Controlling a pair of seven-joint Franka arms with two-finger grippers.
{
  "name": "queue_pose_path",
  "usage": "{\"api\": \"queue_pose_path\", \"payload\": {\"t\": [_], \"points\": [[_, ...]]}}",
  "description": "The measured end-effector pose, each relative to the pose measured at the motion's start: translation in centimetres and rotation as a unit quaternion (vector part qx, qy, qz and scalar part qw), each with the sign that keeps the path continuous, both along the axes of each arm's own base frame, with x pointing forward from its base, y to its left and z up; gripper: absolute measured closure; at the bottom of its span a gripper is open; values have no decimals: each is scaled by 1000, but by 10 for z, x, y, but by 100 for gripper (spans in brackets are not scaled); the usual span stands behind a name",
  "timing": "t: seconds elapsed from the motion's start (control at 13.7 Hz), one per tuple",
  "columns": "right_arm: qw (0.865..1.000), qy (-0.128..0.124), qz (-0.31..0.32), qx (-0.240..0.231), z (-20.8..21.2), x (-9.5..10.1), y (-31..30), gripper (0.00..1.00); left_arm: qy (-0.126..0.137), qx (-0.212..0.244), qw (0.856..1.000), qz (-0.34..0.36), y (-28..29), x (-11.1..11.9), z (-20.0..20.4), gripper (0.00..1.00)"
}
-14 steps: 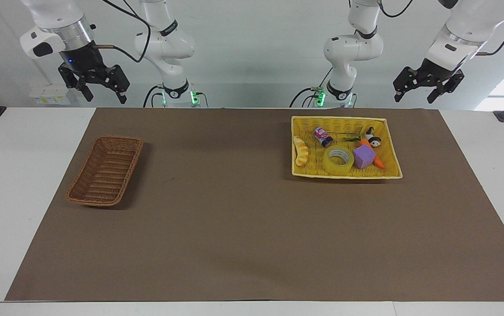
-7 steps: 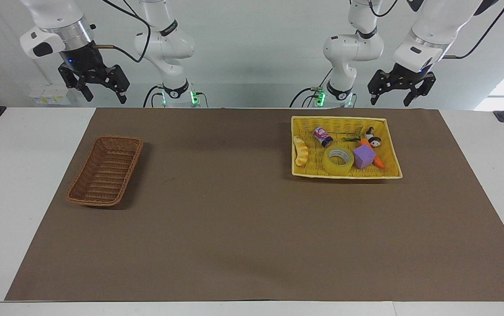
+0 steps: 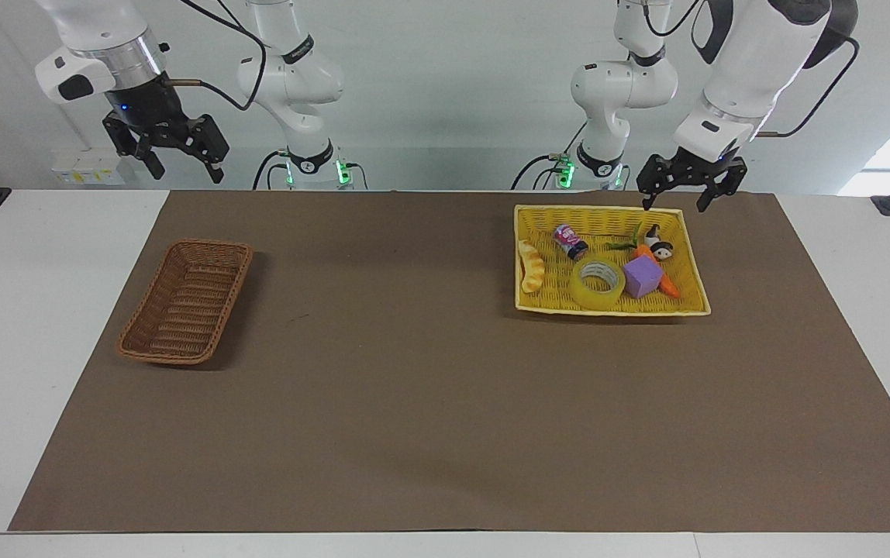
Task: Move tape to another basket
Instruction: 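Reach the left gripper down over the tape roll in the yellow basket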
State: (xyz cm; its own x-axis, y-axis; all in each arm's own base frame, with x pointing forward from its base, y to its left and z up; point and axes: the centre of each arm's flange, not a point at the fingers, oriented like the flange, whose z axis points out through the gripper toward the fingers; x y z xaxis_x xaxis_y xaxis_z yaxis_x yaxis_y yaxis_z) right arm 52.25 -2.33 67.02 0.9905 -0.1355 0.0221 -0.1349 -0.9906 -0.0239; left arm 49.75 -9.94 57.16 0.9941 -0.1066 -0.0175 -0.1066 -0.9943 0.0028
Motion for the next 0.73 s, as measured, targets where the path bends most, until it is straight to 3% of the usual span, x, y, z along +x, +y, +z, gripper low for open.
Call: {"api": "queue_pose_path", "payload": {"t": [0.73], "points": [[1000,0,0,0,0,0,0,0,-2,-2,999,-35,-5,1,-108,0]]}}
